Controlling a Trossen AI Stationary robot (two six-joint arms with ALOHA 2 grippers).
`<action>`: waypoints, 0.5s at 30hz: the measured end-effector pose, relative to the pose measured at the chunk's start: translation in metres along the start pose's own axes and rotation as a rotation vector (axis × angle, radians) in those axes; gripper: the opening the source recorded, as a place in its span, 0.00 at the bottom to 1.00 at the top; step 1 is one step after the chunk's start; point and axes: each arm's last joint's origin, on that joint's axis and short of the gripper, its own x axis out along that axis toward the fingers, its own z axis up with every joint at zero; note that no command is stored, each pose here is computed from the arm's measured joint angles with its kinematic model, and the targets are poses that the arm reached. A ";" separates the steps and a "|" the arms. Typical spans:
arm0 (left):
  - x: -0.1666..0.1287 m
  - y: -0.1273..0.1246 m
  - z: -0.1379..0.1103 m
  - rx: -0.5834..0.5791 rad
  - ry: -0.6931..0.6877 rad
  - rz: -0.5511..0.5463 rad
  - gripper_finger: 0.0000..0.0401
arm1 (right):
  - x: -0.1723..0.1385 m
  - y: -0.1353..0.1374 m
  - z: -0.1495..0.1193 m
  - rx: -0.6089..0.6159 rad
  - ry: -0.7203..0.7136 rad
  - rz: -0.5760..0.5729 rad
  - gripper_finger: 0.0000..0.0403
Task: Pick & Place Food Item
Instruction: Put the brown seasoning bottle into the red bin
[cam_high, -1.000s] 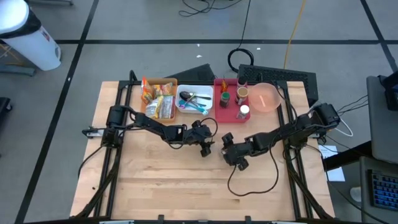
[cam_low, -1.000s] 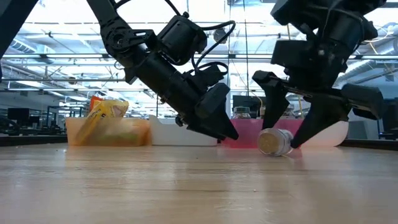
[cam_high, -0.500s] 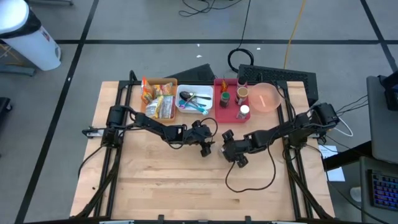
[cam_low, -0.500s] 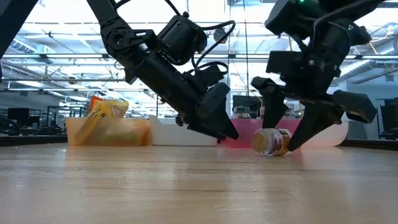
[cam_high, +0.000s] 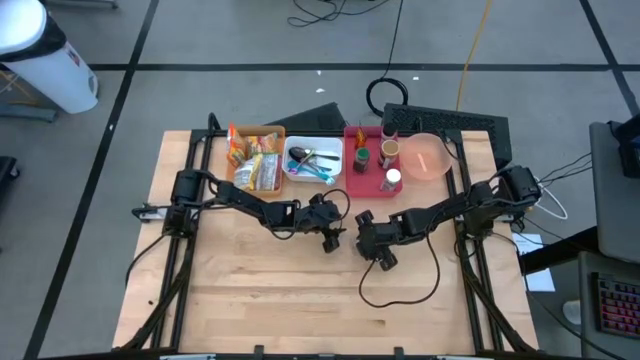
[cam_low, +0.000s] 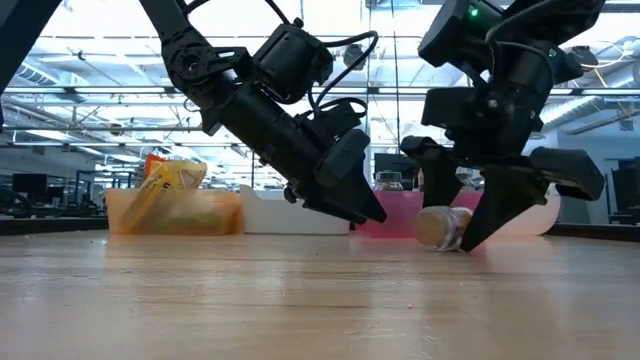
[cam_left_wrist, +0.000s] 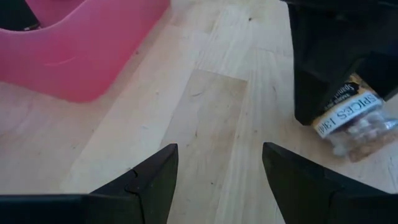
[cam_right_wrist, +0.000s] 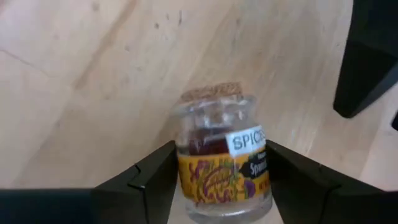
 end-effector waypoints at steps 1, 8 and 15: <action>0.000 0.000 0.000 0.000 -0.001 0.000 0.60 | 0.000 -0.001 0.000 0.005 -0.007 0.006 0.53; 0.000 0.000 0.000 0.001 0.002 0.000 0.60 | 0.000 -0.004 -0.001 0.016 -0.010 -0.005 0.46; 0.000 0.000 0.000 0.004 0.005 0.000 0.60 | 0.000 -0.004 0.000 0.020 -0.013 -0.012 0.47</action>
